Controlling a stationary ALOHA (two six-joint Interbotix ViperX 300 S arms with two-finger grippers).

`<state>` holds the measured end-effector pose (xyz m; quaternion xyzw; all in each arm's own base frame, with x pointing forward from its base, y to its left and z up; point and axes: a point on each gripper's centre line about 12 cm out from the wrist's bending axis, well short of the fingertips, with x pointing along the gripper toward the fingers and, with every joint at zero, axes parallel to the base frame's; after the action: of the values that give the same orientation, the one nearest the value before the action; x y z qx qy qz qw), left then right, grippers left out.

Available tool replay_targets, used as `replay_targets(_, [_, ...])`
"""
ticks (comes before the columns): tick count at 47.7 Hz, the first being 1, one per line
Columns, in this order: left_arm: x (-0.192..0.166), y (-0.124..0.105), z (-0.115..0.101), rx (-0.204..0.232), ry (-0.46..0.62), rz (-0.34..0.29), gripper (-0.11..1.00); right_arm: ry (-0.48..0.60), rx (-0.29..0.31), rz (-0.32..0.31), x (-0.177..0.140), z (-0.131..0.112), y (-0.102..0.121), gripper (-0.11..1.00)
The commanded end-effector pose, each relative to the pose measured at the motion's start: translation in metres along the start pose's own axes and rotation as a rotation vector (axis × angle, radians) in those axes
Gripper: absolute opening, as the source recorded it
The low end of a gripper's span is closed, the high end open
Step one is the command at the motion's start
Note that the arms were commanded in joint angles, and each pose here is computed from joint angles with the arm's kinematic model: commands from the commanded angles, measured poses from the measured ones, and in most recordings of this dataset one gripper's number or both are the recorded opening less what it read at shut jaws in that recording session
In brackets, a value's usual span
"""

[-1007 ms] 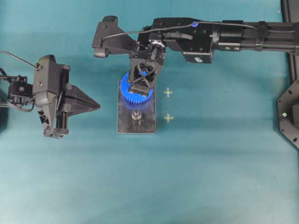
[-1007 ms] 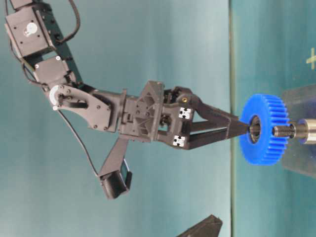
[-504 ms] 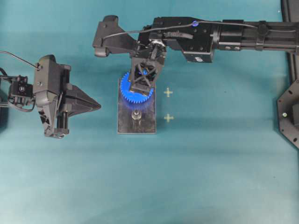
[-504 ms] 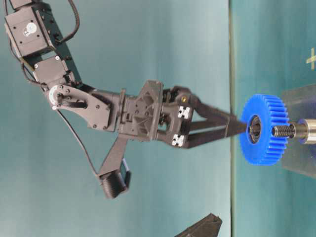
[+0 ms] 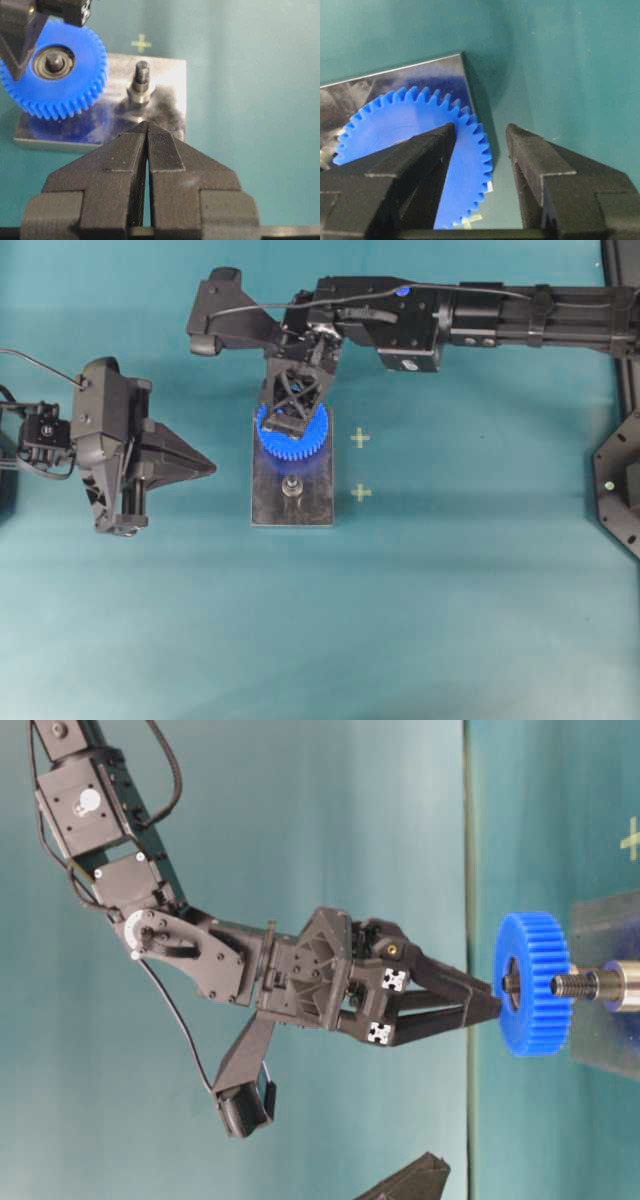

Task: Fit the large gear onto the shaft.
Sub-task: 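Lower the gear's bearing onto the upper shaft with the right gripper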

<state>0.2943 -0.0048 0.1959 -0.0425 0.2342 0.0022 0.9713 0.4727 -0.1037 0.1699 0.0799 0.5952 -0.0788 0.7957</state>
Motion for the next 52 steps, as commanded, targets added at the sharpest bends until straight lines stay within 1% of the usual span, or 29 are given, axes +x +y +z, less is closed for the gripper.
replay_targets(1, [-0.001, -0.001, 0.009, 0.001, -0.03, -0.005, 0.0, -0.039, -0.002, -0.004, -0.017, 0.007, -0.003, 0.56])
replay_targets(5, [0.0, -0.001, 0.009, 0.002, -0.03, -0.005, 0.0, -0.048, -0.001, -0.004, -0.027, 0.008, -0.003, 0.56])
replay_targets(11, [0.0, -0.001, 0.008, 0.002, -0.029, -0.005, 0.0, -0.028, -0.005, -0.002, -0.039, 0.005, 0.0, 0.56])
replay_targets(18, [-0.001, -0.001, 0.008, 0.002, -0.029, -0.003, 0.0, 0.001, -0.027, 0.005, -0.046, -0.001, 0.01, 0.56])
replay_targets(24, [-0.001, -0.001, 0.008, 0.002, -0.027, -0.003, 0.0, 0.003, -0.042, 0.01, -0.049, -0.003, 0.018, 0.56])
replay_targets(30, [-0.001, -0.001, 0.008, 0.002, -0.027, -0.003, 0.0, 0.036, -0.061, 0.016, -0.042, -0.014, 0.026, 0.56])
replay_targets(39, [0.0, -0.001, 0.007, 0.002, -0.024, -0.004, 0.0, 0.092, -0.062, 0.017, -0.028, -0.034, 0.028, 0.57])
replay_targets(46, [0.0, -0.001, 0.007, 0.002, -0.024, -0.004, 0.0, 0.076, -0.054, 0.016, -0.027, -0.038, 0.027, 0.56])
replay_targets(52, [-0.001, -0.001, 0.007, 0.002, -0.026, -0.003, 0.0, 0.034, -0.048, 0.016, -0.039, -0.032, 0.026, 0.56])
